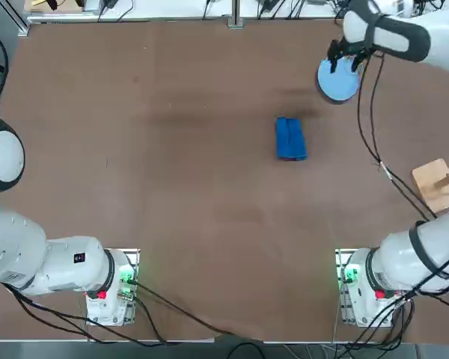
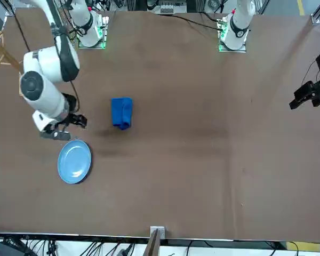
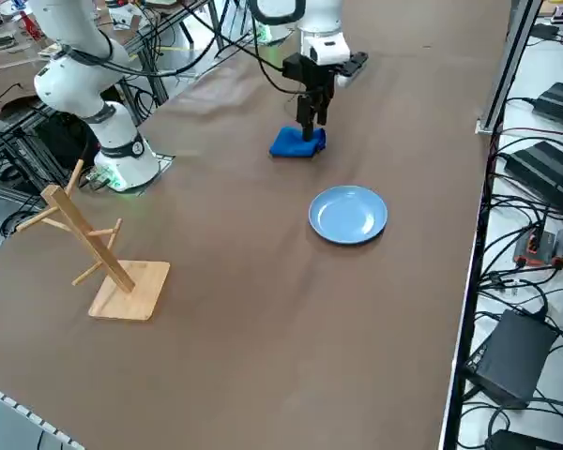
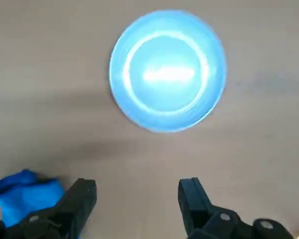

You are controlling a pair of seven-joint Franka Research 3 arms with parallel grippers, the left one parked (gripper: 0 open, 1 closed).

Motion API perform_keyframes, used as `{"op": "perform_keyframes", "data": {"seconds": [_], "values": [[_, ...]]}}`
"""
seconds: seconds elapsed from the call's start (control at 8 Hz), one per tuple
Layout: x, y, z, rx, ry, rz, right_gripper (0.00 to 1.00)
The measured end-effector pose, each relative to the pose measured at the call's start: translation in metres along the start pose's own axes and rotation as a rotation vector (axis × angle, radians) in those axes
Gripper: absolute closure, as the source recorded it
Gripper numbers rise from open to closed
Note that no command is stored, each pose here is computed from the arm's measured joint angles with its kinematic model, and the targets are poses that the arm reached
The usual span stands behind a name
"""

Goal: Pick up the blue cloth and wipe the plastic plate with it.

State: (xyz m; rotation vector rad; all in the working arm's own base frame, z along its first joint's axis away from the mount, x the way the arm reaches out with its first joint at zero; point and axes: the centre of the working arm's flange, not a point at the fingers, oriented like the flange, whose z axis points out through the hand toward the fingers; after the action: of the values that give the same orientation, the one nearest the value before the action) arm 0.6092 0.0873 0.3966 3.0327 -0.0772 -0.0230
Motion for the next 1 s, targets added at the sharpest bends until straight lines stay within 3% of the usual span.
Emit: {"op": "perform_keyframes", "data": {"seconds": [0.5, 0.75, 1.0], "values": [[0.007, 0.054, -0.085, -0.025, -0.014, -0.001, 0.00], [-0.004, 0.072, -0.153, -0.004, 0.048, 0.049, 0.00], [-0.021, 0.097, -0.192, -0.011, 0.089, 0.099, 0.00]]}}
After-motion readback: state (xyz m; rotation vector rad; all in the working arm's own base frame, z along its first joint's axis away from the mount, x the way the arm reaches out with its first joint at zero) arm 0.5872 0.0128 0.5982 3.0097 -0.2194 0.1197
